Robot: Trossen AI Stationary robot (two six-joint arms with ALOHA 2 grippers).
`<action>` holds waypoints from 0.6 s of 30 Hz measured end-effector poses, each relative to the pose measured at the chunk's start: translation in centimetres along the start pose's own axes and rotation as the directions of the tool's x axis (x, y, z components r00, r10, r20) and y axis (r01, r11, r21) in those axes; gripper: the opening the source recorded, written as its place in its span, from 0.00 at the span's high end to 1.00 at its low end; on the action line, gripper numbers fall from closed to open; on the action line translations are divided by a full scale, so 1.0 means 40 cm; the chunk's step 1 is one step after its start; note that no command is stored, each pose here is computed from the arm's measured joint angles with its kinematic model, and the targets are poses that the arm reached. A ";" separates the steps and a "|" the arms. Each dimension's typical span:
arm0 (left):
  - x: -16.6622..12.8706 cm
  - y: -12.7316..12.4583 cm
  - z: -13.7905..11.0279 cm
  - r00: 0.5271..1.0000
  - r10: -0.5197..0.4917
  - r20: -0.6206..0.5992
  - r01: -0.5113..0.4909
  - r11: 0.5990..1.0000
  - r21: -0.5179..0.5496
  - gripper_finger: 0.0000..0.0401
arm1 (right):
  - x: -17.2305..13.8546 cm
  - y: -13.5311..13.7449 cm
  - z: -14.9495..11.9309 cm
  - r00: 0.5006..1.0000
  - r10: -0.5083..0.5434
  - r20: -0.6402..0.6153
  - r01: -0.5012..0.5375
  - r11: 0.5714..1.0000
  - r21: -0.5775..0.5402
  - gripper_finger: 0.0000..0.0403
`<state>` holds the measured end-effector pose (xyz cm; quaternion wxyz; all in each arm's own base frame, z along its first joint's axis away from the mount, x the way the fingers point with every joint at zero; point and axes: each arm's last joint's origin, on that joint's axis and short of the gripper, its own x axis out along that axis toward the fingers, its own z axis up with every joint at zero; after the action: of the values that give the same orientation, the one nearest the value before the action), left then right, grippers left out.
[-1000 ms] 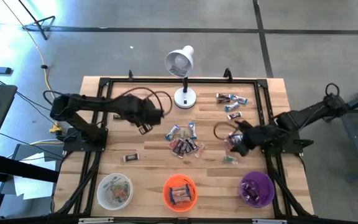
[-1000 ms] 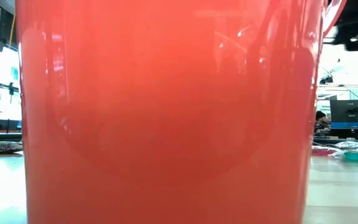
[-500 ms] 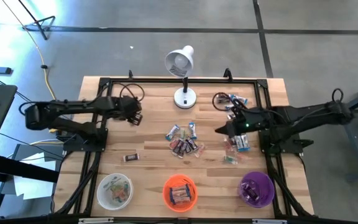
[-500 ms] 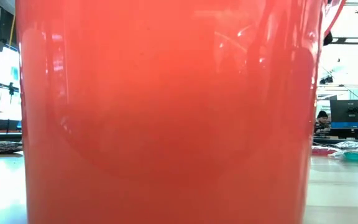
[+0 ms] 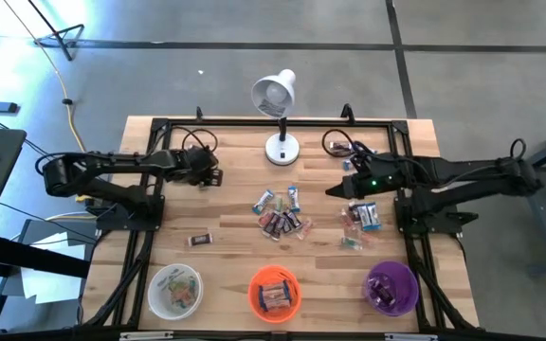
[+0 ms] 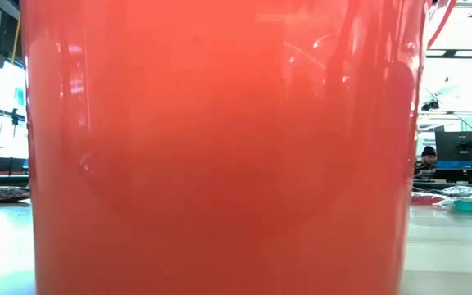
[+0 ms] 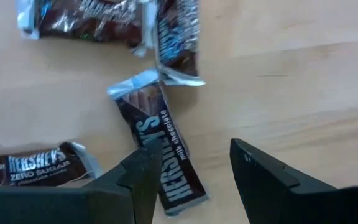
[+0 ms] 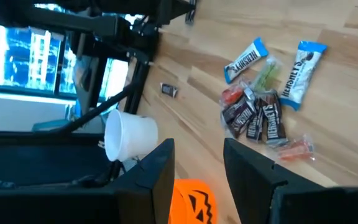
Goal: Organize candy in baskets
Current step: Put the brown chocolate bar into the purple bucket
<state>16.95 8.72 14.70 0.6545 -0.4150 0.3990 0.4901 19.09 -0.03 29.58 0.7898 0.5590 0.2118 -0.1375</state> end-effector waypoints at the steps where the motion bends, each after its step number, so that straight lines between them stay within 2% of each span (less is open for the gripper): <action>1: 0.005 0.001 -0.002 1.000 0.013 -0.009 -0.013 1.000 -0.013 0.56 | 0.000 -0.001 0.003 1.000 0.001 -0.004 -0.001 1.000 -0.011 0.67; 9: 0.029 -0.001 -0.016 0.996 0.069 -0.061 -0.071 0.997 -0.032 0.56 | -0.001 -0.008 0.022 0.999 0.013 -0.030 -0.015 0.998 -0.067 0.67; 14: 0.044 0.009 -0.034 0.979 0.180 -0.100 -0.178 0.984 0.021 0.56 | -0.002 -0.012 0.031 1.000 0.012 -0.028 -0.014 0.996 -0.085 0.67; 18: 0.053 0.006 -0.037 0.975 0.196 -0.106 -0.191 0.980 0.057 0.62 | -0.003 -0.014 0.035 1.000 0.007 -0.019 -0.009 0.996 -0.088 0.67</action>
<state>16.97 8.03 12.21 0.5900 -0.3855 0.4845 0.5182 19.00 -1.55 29.56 0.8121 0.5258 0.2229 -0.1195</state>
